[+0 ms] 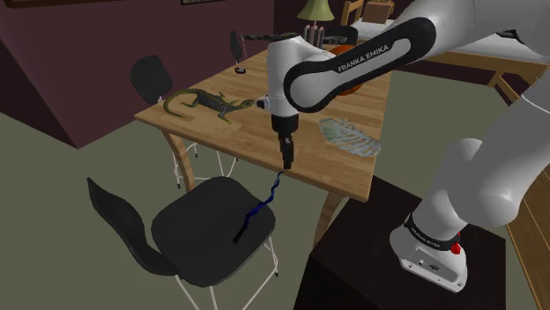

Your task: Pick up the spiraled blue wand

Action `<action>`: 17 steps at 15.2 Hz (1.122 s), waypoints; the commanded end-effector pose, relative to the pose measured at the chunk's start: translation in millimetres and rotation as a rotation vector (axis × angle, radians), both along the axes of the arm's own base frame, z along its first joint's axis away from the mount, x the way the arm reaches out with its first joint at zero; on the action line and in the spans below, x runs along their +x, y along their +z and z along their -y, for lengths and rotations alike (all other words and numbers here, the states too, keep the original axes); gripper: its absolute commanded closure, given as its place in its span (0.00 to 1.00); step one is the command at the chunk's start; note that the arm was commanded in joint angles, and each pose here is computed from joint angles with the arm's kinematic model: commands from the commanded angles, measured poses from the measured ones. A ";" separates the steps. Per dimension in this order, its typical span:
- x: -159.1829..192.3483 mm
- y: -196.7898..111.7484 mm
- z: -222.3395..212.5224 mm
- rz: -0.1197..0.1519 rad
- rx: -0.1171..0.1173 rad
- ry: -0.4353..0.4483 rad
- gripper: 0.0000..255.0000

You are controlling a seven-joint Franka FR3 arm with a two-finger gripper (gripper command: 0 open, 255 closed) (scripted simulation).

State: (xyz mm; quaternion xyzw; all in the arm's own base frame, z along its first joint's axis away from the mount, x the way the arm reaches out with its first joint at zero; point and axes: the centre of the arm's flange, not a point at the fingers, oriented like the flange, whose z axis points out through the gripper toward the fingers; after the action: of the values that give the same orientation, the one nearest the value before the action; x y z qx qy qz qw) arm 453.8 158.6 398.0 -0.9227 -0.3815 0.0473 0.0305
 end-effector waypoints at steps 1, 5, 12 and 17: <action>6.8 -17.2 -20.7 -0.006 0.005 0.084 0.00; 15.3 -51.2 -62.6 -0.019 0.014 0.247 0.00; 15.0 -102.2 -121.0 -0.037 0.026 0.468 0.00; 15.0 -128.6 -121.0 -0.037 0.026 0.468 0.00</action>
State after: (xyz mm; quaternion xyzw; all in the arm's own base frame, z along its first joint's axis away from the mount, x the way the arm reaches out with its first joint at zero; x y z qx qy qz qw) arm 468.5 280.1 275.2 -0.8074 -0.5851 0.0654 0.0370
